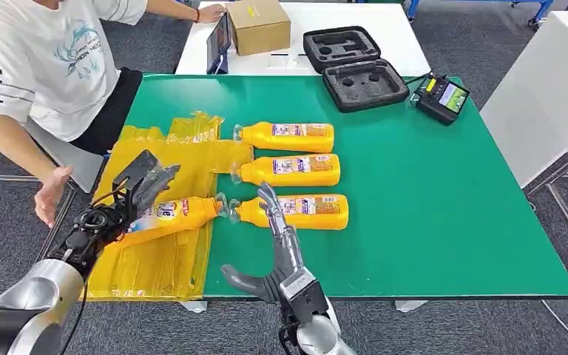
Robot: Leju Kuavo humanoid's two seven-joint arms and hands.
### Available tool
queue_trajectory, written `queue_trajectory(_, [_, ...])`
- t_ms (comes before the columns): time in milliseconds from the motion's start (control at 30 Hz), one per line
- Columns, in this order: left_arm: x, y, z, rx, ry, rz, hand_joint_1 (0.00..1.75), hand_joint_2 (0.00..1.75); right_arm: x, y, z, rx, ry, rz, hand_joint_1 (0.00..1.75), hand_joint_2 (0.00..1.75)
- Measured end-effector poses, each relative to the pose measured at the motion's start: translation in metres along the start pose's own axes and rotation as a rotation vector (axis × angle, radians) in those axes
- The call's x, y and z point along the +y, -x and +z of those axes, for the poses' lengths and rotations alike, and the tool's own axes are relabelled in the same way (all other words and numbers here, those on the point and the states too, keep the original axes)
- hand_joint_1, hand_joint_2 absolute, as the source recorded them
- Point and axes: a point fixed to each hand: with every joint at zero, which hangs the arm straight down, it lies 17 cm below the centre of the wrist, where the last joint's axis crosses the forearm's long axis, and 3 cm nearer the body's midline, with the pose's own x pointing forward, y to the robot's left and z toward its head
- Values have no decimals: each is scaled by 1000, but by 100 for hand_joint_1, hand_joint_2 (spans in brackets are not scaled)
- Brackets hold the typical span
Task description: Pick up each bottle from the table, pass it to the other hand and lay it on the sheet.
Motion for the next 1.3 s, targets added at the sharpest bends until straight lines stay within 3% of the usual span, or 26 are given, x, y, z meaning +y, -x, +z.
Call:
queue_trajectory(67, [18, -4, -2, -39, -111, -3, 0, 0, -2, 7, 2, 18, 4, 5, 0, 175])
queue_trajectory(133, [22, -6, -1, -53, -136, -12, 0, 0, -3, 9, 3, 22, 5, 9, 0, 175])
queue_trajectory(200, [47, -17, 2, -130, -285, -80, 0, 0, -3, 9, 4, 19, 4, 33, 0, 175])
queue_trajectory(233, [64, -29, 7, -189, -397, -153, 0, 175, -3, 9, 4, 13, 3, 61, 0, 175])
queue_trajectory(333, [96, -66, 31, -330, -661, -406, 0, 175, -2, 14, 2, 7, -32, 228, 0, 175])
queue_trajectory(400, [102, -80, 43, -379, -745, -500, 0, 175, 0, 20, 1, 11, -76, 347, 0, 175])
queue_trajectory(700, [99, -90, 56, -429, -781, -542, 0, 175, -5, 30, 0, 26, -117, 440, 0, 175])
queue_trajectory(833, [96, -102, 74, -489, -852, -650, 0, 175, -7, 69, 6, 125, -292, 798, 0, 175])
queue_trajectory(1000, [92, -99, 90, -505, -850, -618, 0, 175, -45, 114, 8, 286, -432, 1074, 0, 175])
queue_trajectory(1133, [91, -90, 102, -500, -831, -506, 0, 175, -89, 137, 1, 377, -466, 1200, 0, 175])
queue_trajectory(1300, [85, -73, 122, -490, -827, -443, 0, 175, -117, 156, -11, 428, -489, 1247, 0, 175])
